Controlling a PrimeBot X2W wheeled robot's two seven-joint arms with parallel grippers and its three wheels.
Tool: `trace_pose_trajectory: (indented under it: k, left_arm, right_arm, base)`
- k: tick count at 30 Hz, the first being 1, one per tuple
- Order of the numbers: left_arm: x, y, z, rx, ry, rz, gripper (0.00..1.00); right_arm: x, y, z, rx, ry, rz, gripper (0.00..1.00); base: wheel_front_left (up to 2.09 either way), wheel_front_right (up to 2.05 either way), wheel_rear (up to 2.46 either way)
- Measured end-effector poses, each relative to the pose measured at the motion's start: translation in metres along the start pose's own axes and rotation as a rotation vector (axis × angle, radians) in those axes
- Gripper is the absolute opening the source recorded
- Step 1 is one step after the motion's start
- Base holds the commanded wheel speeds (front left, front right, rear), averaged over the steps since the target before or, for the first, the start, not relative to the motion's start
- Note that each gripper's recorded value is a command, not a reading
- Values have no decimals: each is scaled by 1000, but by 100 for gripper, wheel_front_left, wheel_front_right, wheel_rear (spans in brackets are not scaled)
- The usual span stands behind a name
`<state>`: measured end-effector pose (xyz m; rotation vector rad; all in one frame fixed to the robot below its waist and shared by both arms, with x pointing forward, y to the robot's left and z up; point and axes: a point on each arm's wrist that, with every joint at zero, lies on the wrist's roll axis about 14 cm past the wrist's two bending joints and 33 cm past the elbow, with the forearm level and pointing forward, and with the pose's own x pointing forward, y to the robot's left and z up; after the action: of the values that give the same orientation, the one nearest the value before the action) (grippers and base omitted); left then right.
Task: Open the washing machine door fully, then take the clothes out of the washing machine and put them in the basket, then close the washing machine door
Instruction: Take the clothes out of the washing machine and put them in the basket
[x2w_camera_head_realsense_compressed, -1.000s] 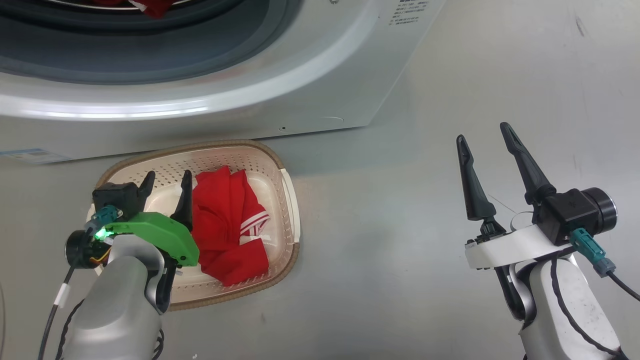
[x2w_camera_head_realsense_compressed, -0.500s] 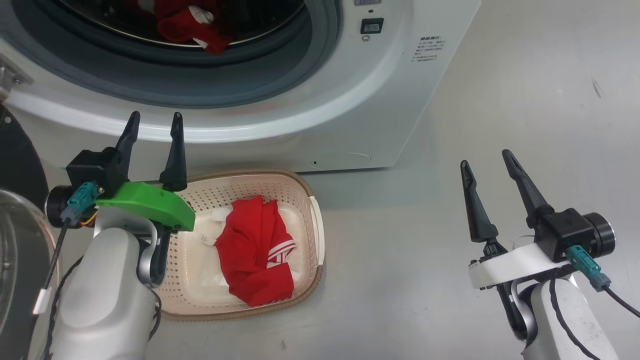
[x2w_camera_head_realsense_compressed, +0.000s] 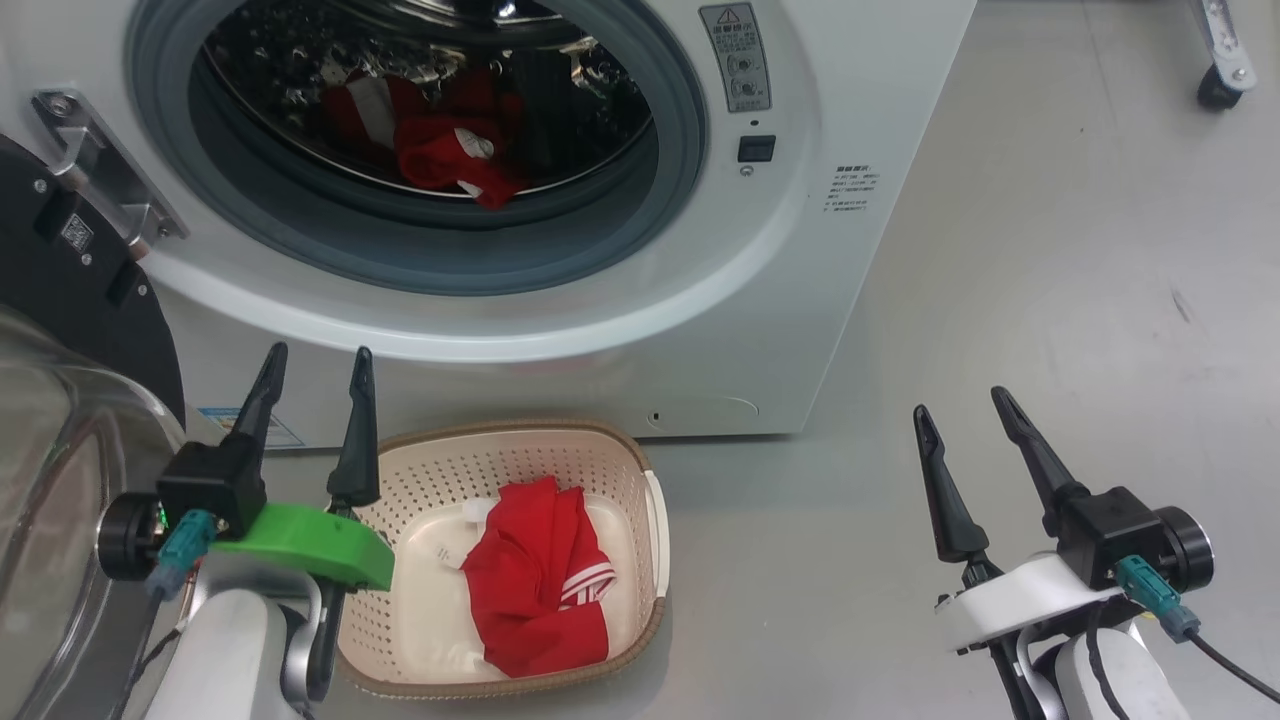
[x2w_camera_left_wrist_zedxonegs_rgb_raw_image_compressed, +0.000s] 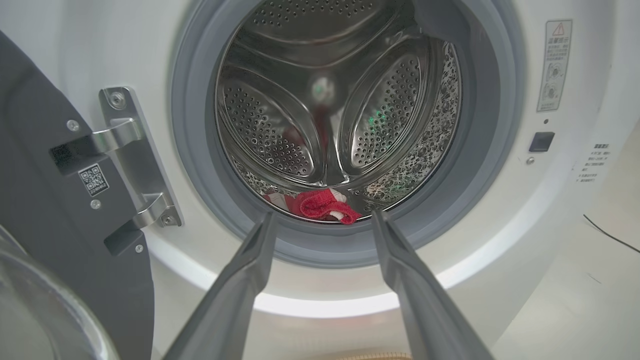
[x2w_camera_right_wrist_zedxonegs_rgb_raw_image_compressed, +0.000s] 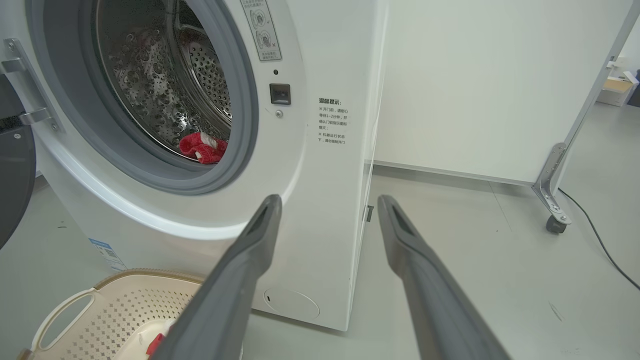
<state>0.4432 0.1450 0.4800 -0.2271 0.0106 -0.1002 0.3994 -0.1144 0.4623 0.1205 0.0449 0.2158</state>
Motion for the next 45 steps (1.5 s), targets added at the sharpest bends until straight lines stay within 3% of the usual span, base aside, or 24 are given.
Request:
trace_pose_trajectory:
  k: [19,45]
  left_arm:
    - [-91,-5,3,1,-7,16,100]
    - [-115,-4,8,14,-26,34,100]
  right_arm:
    - [-57,17,10,4,-23,-1,100]
    - [-63,20,15,4,-38,-9,100]
  base:
    - [0,0,0]
    - [0,0,0]
